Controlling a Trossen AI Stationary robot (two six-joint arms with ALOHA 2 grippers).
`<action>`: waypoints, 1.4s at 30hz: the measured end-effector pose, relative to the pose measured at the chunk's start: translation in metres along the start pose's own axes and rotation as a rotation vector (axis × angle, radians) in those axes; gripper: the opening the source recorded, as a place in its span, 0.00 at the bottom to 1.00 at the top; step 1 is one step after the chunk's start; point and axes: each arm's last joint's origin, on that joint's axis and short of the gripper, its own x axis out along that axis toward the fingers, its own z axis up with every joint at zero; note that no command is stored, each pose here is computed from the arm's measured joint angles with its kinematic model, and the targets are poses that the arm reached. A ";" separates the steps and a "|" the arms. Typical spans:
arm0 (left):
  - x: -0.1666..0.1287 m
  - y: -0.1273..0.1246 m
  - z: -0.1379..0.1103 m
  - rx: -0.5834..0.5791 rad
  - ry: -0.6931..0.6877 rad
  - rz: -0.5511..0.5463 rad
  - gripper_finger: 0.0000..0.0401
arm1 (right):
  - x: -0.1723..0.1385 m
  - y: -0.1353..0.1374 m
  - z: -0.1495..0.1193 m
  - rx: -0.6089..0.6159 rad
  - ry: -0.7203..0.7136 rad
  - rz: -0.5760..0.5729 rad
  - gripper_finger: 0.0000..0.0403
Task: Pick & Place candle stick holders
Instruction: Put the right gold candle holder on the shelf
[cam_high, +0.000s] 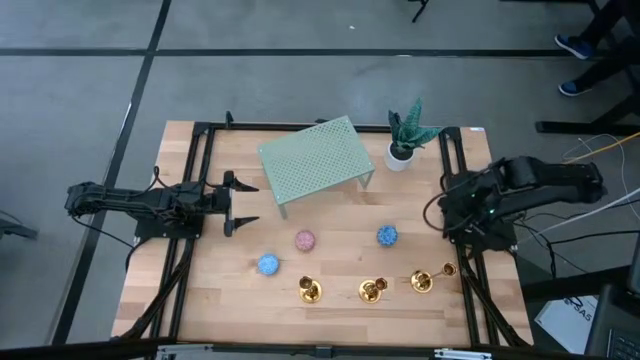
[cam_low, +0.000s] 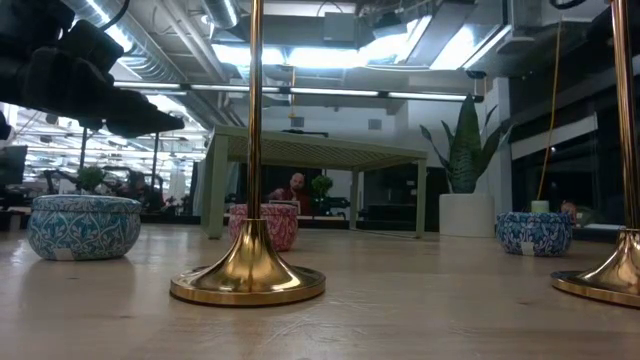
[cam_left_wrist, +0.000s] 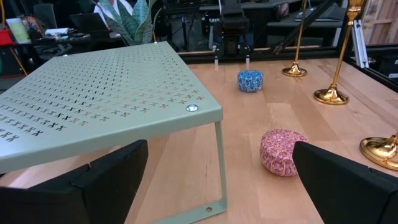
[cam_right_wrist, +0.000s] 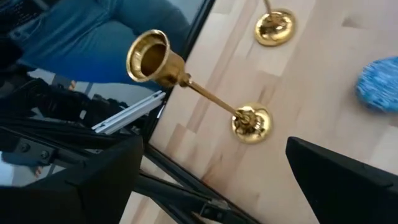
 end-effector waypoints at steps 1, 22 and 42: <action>0.000 0.000 0.000 0.000 0.000 0.000 1.00 | 0.004 0.000 0.002 -0.008 0.008 0.010 0.99; 0.000 0.000 0.000 0.000 0.000 0.000 1.00 | 0.061 -0.005 0.005 0.204 0.046 0.093 0.99; 0.000 0.000 0.000 0.000 0.000 0.000 1.00 | 0.086 0.008 0.016 0.056 0.046 -0.011 0.92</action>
